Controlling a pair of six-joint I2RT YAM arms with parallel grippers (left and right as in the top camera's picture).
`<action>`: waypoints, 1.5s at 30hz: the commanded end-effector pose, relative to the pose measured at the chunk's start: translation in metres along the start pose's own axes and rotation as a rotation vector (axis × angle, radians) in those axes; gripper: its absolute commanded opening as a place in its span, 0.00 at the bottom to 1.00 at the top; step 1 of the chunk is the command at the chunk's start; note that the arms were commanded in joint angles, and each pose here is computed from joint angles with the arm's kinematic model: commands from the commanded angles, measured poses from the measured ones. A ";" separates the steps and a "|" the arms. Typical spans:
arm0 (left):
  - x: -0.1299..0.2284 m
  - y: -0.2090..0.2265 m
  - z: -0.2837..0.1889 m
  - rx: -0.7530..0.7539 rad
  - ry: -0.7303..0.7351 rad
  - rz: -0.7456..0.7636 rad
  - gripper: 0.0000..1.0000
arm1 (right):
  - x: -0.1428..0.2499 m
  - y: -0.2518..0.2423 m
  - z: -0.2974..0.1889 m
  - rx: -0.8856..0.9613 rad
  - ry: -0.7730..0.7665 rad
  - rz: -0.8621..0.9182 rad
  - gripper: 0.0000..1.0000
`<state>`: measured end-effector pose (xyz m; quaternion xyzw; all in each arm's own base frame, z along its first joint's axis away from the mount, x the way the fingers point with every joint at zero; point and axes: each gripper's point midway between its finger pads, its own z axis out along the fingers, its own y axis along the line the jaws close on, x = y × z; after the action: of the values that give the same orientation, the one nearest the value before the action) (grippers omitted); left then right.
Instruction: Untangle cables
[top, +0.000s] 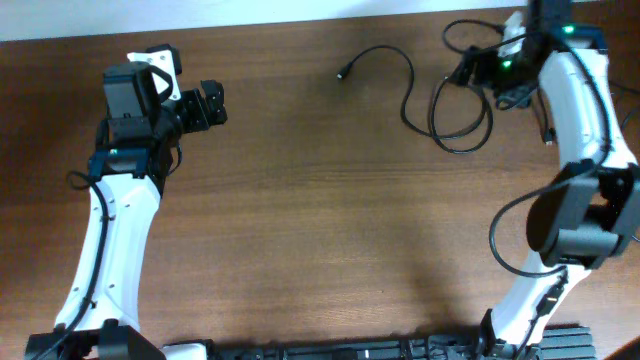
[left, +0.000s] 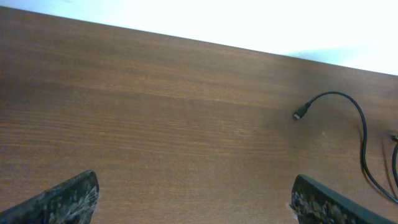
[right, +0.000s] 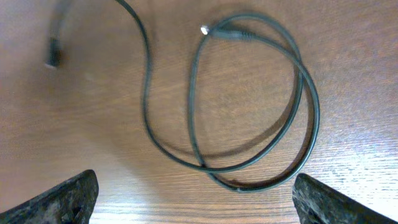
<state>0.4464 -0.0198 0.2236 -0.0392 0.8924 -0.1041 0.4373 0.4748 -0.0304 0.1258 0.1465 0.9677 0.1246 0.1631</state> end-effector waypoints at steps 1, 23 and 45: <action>-0.007 -0.004 -0.008 0.013 -0.023 -0.005 0.99 | 0.011 -0.007 0.040 0.077 0.021 -0.026 0.99; -0.007 -0.004 -0.008 0.013 -0.023 -0.005 0.99 | 0.140 -0.083 0.096 0.407 0.407 -0.255 0.04; -0.007 -0.004 -0.008 0.013 -0.023 -0.005 0.99 | 0.090 0.075 -0.163 -0.043 -0.340 -0.403 0.95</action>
<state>0.4464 -0.0199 0.2237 -0.0391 0.8924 -0.1042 0.4372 0.3637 -0.0113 0.2293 0.0309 0.9578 0.0411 0.2828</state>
